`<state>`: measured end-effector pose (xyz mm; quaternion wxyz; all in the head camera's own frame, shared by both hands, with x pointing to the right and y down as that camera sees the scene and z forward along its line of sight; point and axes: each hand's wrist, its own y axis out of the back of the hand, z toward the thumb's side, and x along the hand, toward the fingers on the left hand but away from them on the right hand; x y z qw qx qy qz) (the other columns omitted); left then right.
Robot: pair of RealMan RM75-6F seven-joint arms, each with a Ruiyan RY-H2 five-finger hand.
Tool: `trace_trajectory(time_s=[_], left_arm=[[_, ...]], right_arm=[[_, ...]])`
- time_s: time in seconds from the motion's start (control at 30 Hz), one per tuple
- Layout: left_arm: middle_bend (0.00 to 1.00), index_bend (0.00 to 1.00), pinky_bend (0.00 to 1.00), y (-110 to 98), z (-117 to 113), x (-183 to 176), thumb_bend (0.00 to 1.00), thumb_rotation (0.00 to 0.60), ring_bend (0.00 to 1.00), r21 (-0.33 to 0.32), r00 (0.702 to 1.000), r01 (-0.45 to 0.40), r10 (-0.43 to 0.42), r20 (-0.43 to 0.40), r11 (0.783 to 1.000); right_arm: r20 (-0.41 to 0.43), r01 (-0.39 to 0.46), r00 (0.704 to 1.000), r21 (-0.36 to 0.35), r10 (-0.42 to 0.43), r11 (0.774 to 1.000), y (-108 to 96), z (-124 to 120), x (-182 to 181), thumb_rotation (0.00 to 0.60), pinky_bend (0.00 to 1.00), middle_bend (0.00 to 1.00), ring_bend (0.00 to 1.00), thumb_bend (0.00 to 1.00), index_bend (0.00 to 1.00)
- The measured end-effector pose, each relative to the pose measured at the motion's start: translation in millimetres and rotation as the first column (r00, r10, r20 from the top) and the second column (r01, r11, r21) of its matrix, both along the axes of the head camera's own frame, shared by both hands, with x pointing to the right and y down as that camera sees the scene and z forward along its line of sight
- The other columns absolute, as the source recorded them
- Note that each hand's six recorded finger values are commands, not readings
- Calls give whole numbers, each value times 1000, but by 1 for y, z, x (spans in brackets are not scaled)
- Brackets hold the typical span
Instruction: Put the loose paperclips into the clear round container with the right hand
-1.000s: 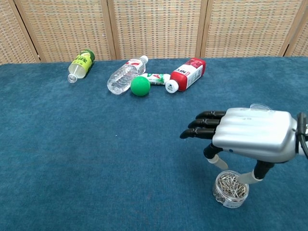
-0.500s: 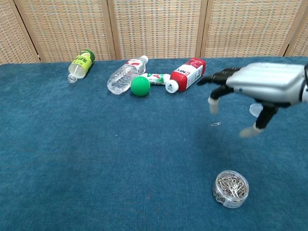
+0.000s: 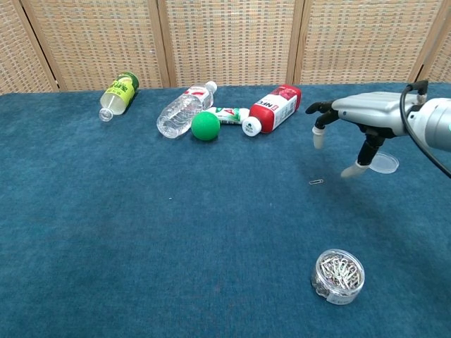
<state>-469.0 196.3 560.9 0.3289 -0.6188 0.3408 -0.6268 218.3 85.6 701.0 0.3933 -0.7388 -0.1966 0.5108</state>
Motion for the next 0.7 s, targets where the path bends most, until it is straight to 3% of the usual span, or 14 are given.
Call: trace_trajectory(time_s=[0.1,0.23,0.7], left_arm=[[0,0,0,0,0,-1,0,600,0,-1,1000,3,-3,0,1000],[0,0,0,0,1,-2,0,600,0,-3,1000,5,-5,1,1000],[0,0,0,0,2,-2,0,600,0,-6,1000,5,-5,5,1000]], right_arm=[[10,-17,1000,-16,17,1000,-1,5,-5,600,0,0,0,270,479],[2,-22,1000,-23,22,999,-2,12,-11,600,0,0,0,298,497],[-71,-16,997,-30,14,999,-4,35,-15,600,0,0,0,306,502]])
